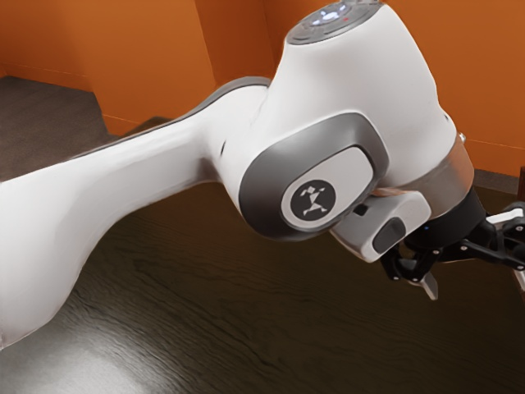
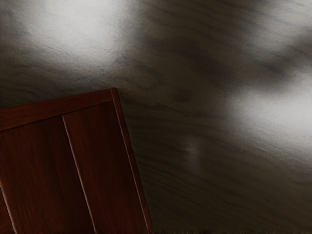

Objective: Pull the drawer handle with one arm to open the drawer

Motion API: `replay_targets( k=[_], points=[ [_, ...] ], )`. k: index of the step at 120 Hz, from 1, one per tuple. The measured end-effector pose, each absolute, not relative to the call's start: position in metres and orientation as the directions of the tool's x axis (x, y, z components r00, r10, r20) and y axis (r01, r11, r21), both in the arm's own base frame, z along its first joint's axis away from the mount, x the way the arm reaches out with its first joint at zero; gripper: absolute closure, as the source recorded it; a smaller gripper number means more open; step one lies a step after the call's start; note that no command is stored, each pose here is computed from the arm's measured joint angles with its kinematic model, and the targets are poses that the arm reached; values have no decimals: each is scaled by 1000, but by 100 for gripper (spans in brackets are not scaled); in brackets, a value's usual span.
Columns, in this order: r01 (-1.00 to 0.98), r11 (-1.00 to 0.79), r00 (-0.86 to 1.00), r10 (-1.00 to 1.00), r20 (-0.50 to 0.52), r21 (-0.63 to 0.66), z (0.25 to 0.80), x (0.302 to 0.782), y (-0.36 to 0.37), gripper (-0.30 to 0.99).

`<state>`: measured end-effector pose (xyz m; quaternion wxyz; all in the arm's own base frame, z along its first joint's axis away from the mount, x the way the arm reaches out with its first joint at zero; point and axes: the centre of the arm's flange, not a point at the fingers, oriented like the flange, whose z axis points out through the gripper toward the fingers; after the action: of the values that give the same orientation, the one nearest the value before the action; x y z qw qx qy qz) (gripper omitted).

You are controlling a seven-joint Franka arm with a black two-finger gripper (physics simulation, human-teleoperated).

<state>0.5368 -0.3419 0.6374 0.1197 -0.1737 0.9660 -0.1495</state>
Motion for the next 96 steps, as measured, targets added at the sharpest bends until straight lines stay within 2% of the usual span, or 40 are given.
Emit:
replay_targets(
  k=[96],
  points=[
    [-386, 849, -866, -468, -175, -361, 605, 566, -342, 0]
  ],
)
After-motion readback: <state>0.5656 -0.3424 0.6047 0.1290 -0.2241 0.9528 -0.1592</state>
